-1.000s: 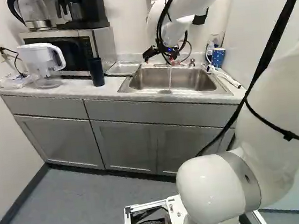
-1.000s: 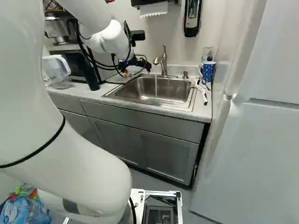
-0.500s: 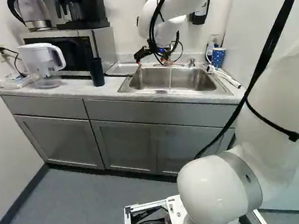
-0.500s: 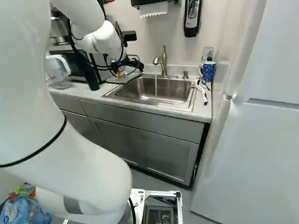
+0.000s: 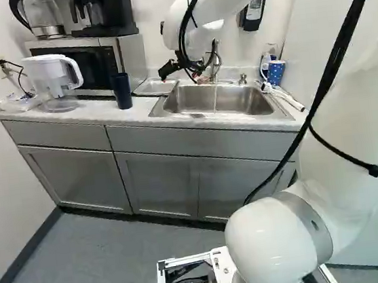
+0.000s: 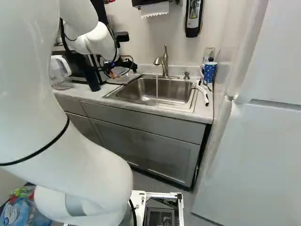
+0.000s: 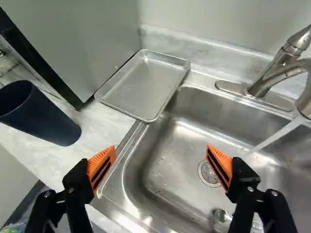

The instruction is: Rinse the cup and place it in the tray

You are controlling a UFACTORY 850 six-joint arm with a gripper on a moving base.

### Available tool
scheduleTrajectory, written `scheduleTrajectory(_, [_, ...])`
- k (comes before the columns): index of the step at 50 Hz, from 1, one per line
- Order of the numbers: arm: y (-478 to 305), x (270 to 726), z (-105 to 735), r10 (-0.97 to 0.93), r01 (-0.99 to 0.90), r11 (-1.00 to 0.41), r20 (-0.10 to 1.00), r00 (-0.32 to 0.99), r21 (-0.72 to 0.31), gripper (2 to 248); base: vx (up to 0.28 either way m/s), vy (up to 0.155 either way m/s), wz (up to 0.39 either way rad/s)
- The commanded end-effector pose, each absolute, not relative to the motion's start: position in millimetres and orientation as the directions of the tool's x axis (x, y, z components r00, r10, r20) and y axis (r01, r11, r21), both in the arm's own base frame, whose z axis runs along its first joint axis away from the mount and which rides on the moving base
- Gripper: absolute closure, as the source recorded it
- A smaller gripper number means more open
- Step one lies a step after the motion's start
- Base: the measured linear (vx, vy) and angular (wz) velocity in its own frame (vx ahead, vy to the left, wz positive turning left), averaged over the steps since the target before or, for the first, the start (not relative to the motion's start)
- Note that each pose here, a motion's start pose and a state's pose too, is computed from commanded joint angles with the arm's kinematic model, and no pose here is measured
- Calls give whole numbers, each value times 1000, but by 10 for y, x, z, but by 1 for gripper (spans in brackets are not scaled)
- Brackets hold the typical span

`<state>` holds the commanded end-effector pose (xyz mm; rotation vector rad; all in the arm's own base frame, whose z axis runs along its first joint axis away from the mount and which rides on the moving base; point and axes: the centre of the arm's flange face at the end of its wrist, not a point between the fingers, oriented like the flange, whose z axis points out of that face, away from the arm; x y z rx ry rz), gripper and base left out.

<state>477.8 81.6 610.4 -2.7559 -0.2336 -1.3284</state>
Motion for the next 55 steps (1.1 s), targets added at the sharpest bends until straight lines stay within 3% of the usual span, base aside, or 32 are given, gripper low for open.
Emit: scheduleTrajectory(55, [1701,4844,6111,207,331,-944,782,588,0,3,0,0,0])
